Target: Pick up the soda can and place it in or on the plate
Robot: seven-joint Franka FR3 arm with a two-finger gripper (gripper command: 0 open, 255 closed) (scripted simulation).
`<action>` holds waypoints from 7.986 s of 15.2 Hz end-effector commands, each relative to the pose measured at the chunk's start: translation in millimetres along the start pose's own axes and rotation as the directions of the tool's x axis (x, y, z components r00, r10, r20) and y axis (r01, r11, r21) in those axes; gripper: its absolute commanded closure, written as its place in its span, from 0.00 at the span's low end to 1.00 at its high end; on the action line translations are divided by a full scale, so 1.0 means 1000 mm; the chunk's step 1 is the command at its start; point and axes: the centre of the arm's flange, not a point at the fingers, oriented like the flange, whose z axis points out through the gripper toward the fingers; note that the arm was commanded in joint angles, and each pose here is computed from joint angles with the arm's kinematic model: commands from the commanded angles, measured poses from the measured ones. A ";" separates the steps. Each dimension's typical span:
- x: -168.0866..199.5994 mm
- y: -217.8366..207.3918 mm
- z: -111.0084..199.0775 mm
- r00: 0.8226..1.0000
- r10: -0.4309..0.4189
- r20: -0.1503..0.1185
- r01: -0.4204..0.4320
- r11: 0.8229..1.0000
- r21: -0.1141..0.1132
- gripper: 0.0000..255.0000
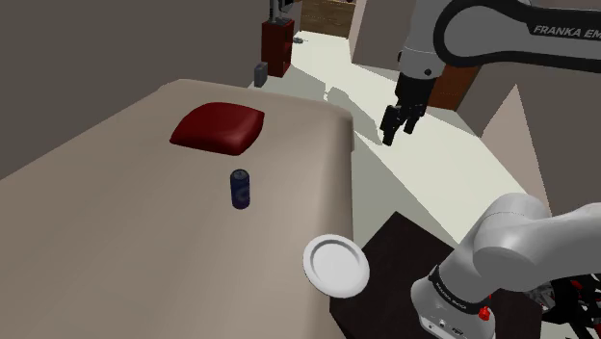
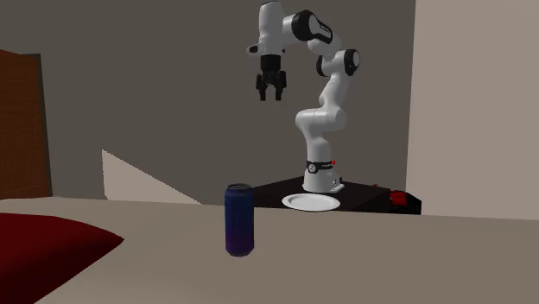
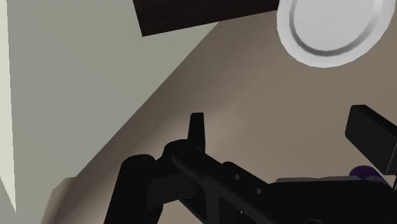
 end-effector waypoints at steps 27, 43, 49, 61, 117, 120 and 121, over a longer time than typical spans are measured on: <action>0.233 -0.200 0.134 0.999 -0.019 -0.031 0.021 0.998 0.055 0.00; 0.337 -0.295 0.209 0.999 -0.027 -0.046 0.031 0.996 0.079 0.00; 0.338 -0.296 0.228 0.999 -0.027 -0.046 0.031 0.996 0.079 0.00; 0.338 -0.296 0.228 0.999 -0.027 -0.046 0.031 0.996 0.079 1.00; -0.043 -0.169 0.163 0.999 -0.027 -0.046 0.031 0.996 0.079 1.00; -0.042 -0.170 0.179 0.999 -0.027 -0.046 0.031 0.996 0.079 1.00; -0.041 -0.170 0.184 0.999 -0.027 -0.046 0.031 0.996 0.079 1.00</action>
